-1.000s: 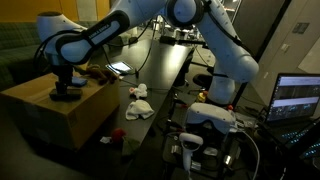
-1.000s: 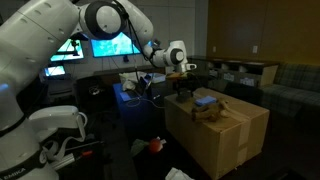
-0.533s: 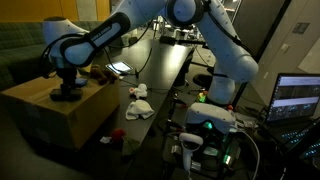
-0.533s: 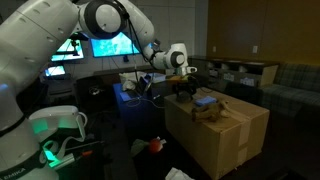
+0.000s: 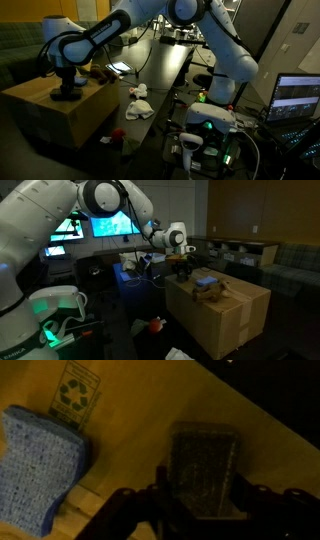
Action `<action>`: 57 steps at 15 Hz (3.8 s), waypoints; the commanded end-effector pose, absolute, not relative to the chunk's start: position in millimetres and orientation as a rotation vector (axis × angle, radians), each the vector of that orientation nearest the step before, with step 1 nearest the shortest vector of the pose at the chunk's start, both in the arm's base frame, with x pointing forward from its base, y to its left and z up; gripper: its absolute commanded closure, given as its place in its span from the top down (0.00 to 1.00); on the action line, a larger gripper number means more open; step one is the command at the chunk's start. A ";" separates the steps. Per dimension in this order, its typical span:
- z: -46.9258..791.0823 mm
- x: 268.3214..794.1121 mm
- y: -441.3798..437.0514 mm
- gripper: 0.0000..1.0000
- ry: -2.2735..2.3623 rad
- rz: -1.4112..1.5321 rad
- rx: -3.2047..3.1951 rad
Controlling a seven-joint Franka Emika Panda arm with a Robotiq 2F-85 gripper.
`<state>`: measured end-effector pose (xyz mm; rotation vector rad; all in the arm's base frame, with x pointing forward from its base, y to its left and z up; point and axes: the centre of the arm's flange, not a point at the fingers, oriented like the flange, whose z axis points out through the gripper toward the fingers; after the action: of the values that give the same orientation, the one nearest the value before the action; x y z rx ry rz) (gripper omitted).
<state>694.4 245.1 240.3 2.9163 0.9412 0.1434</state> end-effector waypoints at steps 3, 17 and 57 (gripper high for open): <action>264.3 675.1 243.0 0.31 1.008 0.133 2.912; 300.7 580.3 207.6 0.31 1.059 -0.015 2.931; 76.0 504.2 137.4 1.00 0.360 -0.312 3.003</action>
<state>499.0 131.7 78.0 3.0177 0.3788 -0.3607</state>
